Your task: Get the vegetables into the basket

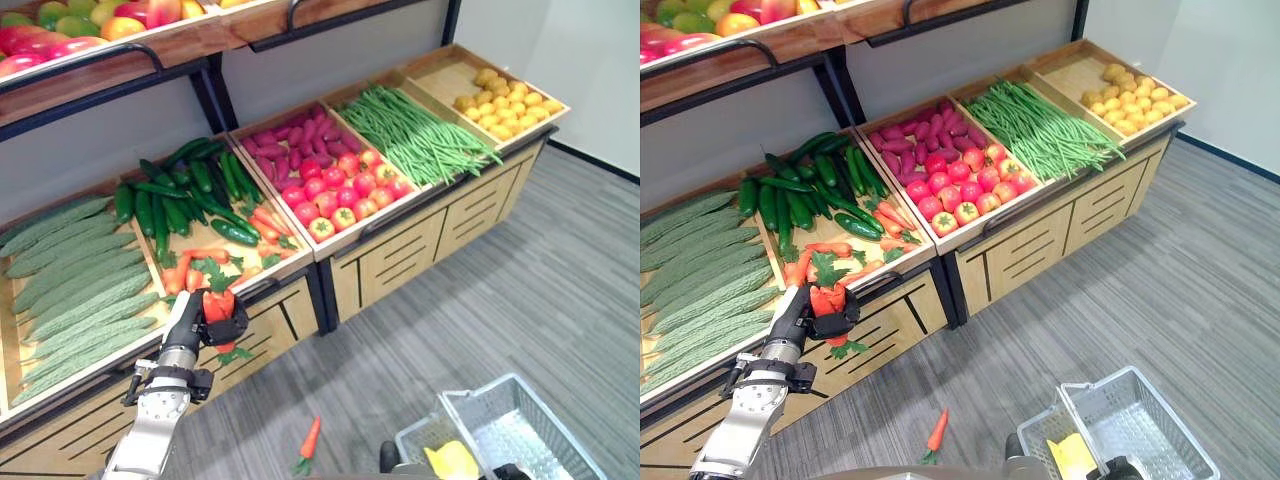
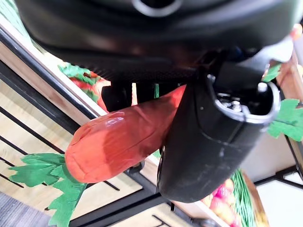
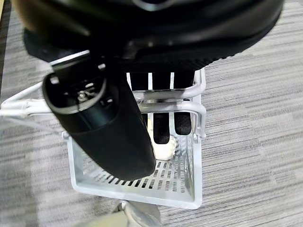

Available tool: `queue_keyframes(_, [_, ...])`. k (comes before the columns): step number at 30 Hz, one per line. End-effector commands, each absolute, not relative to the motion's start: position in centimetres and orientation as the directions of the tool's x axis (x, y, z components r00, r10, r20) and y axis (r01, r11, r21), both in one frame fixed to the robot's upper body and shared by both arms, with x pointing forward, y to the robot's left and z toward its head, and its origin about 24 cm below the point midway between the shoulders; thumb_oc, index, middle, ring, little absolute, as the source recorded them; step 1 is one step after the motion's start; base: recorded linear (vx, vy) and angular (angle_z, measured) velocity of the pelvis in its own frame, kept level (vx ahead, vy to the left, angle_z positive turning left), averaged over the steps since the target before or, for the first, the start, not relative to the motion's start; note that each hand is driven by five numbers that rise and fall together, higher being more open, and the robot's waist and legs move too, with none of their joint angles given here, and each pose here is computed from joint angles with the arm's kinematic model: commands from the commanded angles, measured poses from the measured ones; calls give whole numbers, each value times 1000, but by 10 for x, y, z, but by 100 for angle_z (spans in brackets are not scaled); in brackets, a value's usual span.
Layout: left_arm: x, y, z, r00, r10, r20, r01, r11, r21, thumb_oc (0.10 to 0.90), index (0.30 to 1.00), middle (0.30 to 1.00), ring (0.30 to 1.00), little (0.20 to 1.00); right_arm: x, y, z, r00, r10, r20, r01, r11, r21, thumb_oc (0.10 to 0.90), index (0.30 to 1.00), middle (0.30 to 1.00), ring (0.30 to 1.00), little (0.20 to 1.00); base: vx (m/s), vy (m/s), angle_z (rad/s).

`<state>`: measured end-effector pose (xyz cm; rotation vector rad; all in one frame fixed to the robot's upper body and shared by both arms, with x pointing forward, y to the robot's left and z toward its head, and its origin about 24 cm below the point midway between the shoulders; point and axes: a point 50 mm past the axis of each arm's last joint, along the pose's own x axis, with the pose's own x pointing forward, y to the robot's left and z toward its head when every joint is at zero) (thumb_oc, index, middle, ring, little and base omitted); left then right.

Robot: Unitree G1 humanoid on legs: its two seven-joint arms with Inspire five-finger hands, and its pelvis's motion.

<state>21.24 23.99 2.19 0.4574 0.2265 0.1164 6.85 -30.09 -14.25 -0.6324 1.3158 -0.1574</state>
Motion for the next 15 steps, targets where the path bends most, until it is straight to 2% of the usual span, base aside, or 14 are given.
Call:
queue_keyframes(1, [242, 235, 93, 985, 82, 153, -146, 868, 474, 400, 300, 300, 300, 300, 78, -294, -144, 301, -432, -850, -281, 812, -512, 400, 300, 300, 300, 300, -117, 178, -48])
queue_keyframes(5, [252, 231, 101, 980, 64, 191, -151, 860, 488, 400, 300, 300, 300, 300, 88, -292, -142, 337, -422, -841, -314, 792, -523, 400, 300, 300, 300, 300, -85, 146, -90])
queue_keyframes(11, [253, 238, 114, 967, 86, 240, -200, 840, 504, 400, 300, 300, 300, 300, 93, -286, -143, 347, -418, -839, -350, 772, -530, 400, 300, 300, 300, 300, -64, -48, -101])
queue_keyframes(15, [240, 257, 114, 956, 167, 243, -274, 808, 522, 400, 300, 300, 300, 300, 99, -279, -145, 357, -398, -845, -419, 741, -526, 400, 300, 300, 300, 300, 22, -140, -88])
